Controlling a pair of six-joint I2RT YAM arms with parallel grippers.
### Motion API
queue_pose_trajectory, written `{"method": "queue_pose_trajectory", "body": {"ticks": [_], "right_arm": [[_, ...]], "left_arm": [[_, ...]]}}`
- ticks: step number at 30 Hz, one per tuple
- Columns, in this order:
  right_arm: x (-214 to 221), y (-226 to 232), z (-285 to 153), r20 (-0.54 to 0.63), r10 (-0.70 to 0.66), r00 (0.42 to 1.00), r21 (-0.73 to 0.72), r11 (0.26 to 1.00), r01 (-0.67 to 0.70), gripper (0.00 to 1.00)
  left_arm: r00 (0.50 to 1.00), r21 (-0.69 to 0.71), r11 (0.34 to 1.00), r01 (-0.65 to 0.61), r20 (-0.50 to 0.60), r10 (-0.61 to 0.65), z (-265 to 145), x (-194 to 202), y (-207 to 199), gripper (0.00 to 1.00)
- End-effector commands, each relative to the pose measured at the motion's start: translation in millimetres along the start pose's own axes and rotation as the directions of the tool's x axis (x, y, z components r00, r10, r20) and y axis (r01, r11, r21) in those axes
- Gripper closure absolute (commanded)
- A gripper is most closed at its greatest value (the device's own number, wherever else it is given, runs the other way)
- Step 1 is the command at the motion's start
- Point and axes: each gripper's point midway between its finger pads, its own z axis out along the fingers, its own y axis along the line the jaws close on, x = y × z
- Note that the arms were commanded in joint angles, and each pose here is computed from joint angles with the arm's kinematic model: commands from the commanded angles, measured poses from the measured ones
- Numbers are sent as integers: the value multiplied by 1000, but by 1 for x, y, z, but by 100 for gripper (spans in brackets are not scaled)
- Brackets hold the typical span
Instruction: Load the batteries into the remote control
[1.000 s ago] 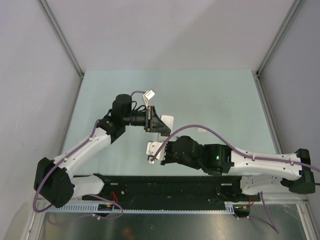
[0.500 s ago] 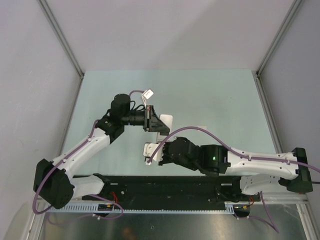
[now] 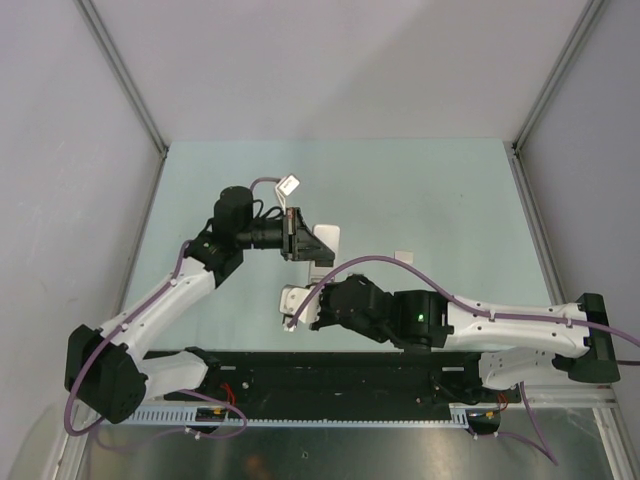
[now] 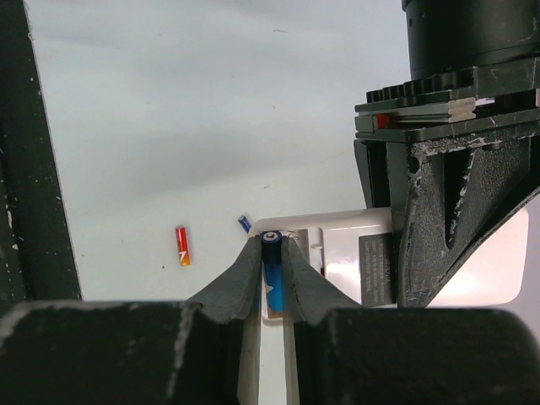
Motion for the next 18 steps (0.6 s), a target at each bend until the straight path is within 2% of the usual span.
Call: {"method": "queue_pose_trajectory", "body": {"ticks": [1, 18], "right_arm": [[62, 30, 3, -227, -110, 968, -106, 991, 87, 100], [77, 23, 3, -271, -140, 952, -80, 989, 123, 100]], "left_arm": [[996, 134, 987, -92, 30, 89, -18, -12, -59, 100], [997, 121, 991, -62, 52, 56, -23, -14, -59, 100]]}}
